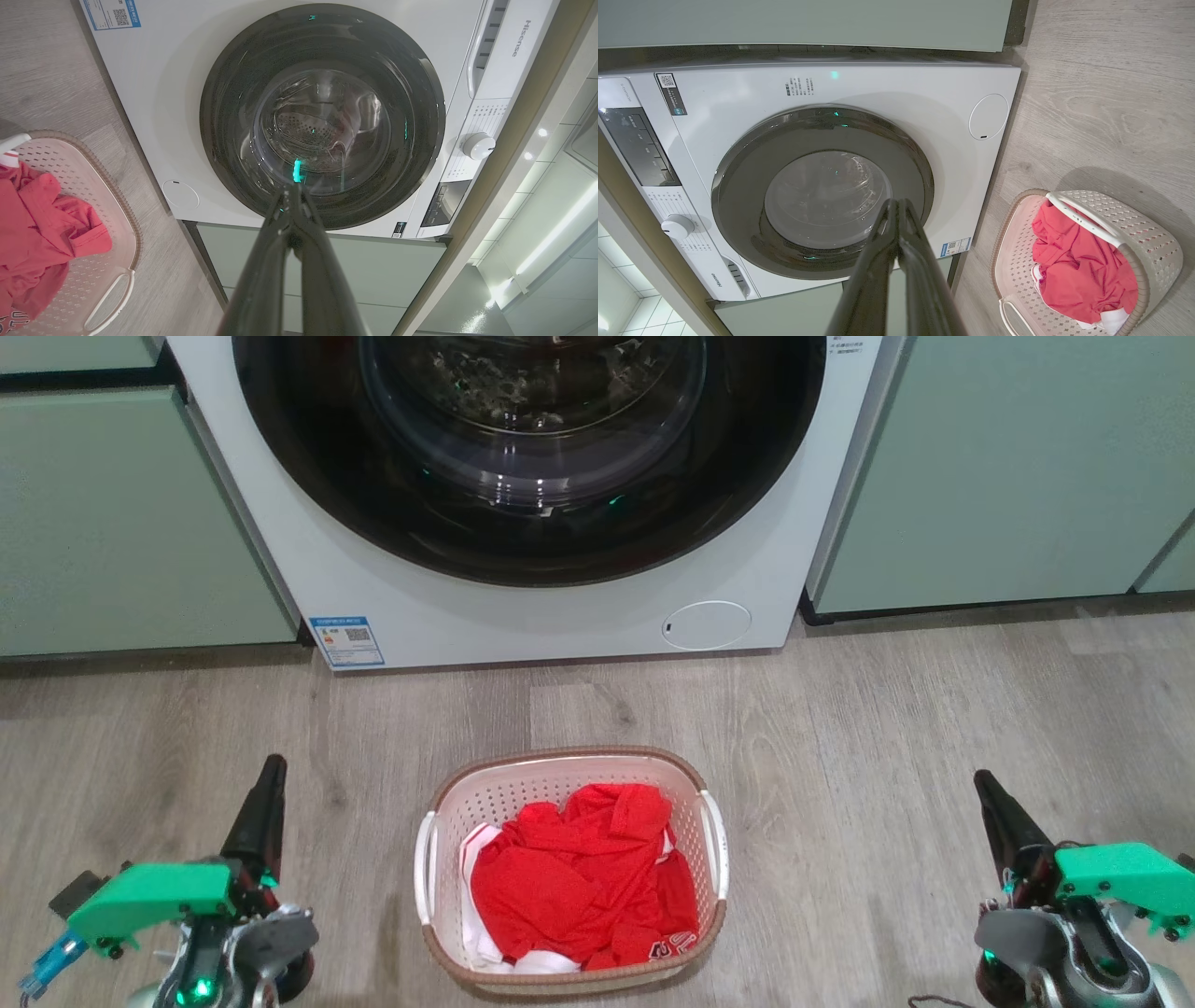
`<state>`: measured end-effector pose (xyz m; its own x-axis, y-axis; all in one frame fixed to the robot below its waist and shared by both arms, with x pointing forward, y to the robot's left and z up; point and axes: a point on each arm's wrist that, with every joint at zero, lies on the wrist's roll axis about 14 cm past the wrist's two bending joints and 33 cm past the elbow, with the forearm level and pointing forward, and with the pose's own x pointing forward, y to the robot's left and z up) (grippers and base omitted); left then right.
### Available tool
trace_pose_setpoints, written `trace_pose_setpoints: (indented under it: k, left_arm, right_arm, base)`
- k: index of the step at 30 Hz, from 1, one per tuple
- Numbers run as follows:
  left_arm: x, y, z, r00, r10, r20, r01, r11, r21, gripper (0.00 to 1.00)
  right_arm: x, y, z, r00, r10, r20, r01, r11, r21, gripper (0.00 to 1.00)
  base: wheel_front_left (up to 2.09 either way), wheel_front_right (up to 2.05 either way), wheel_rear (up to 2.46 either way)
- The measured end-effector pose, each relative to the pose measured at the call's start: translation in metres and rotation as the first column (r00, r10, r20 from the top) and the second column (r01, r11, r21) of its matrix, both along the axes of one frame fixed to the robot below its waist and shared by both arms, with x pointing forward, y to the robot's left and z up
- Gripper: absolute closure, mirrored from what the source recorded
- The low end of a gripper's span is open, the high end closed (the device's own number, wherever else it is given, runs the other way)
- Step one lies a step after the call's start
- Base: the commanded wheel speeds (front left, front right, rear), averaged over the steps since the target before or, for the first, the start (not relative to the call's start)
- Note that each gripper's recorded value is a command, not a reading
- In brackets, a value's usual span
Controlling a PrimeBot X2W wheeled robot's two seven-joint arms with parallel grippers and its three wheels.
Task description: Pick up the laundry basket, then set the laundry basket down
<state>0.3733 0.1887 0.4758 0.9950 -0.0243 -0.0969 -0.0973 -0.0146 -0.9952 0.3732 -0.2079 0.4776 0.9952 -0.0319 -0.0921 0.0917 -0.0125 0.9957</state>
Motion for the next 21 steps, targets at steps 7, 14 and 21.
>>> trace_pose_setpoints:
  k: [7,14,21]
  left_arm:
    - [0.0000,0.0009,0.0000,1.000,0.003,0.000,-0.003,1.000,0.000,1.00]
    - [0.0000,0.0006,0.0000,1.000,-0.001,0.000,0.001,1.000,0.006,1.00]
    - [-0.0001,0.0012,0.0000,1.000,0.001,0.000,-0.001,1.000,0.006,1.00]
  right_arm:
    - [0.0000,0.0008,-0.0002,1.000,-0.001,0.000,0.001,1.000,0.004,1.00]
    - [-0.0001,0.0005,-0.0002,1.000,-0.001,0.000,0.001,1.000,0.004,1.00]
    - [-0.0001,0.0002,-0.0002,1.000,-0.002,0.000,0.002,1.000,0.004,1.00]
  base:
    - [0.00,0.00,0.00]
    - [0.00,0.00,0.00]
    - [0.00,0.00,0.00]
